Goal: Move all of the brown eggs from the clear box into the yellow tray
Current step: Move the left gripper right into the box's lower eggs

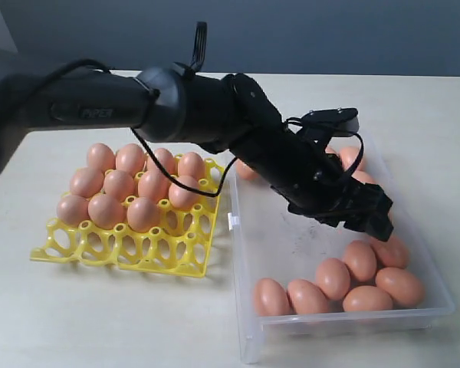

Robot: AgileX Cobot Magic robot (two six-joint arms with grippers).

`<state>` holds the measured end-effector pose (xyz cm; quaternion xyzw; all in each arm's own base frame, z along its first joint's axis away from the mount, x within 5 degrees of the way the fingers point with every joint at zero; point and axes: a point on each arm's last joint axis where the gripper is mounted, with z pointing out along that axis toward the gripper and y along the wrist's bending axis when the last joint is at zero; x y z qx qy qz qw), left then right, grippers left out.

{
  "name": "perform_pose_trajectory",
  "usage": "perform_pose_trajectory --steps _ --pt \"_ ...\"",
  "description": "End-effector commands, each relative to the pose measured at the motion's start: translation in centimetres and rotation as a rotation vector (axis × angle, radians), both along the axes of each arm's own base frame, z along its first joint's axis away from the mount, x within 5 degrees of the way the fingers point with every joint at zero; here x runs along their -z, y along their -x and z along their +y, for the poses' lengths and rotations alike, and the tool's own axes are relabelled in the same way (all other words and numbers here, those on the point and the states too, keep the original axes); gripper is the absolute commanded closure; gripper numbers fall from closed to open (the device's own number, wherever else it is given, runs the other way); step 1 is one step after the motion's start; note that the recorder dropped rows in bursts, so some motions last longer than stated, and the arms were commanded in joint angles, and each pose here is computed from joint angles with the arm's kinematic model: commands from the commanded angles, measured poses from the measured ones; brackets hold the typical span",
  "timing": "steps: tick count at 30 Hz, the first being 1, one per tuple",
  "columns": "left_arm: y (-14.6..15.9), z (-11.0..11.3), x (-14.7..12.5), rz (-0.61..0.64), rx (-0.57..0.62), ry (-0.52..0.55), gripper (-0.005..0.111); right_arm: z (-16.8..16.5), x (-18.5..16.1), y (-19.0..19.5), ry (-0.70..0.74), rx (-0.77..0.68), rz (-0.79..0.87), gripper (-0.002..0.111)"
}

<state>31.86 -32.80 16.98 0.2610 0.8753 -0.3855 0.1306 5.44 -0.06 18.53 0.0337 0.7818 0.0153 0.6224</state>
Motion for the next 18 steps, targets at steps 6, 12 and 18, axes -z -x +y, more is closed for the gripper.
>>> perform_pose_trajectory --steps 6,12,18 --pt "2.0 -2.9 2.2 -0.01 0.063 -0.035 0.035 0.0 0.0 0.0 0.005 -0.001 -0.009 0.109" --pt "2.1 -2.9 2.7 -0.053 0.041 -0.114 0.035 0.0 0.0 0.0 0.005 -0.001 -0.009 0.109" --pt "1.7 -2.5 3.0 -0.096 0.027 -0.171 0.037 0.0 0.0 0.0 0.005 -0.001 -0.009 0.109"
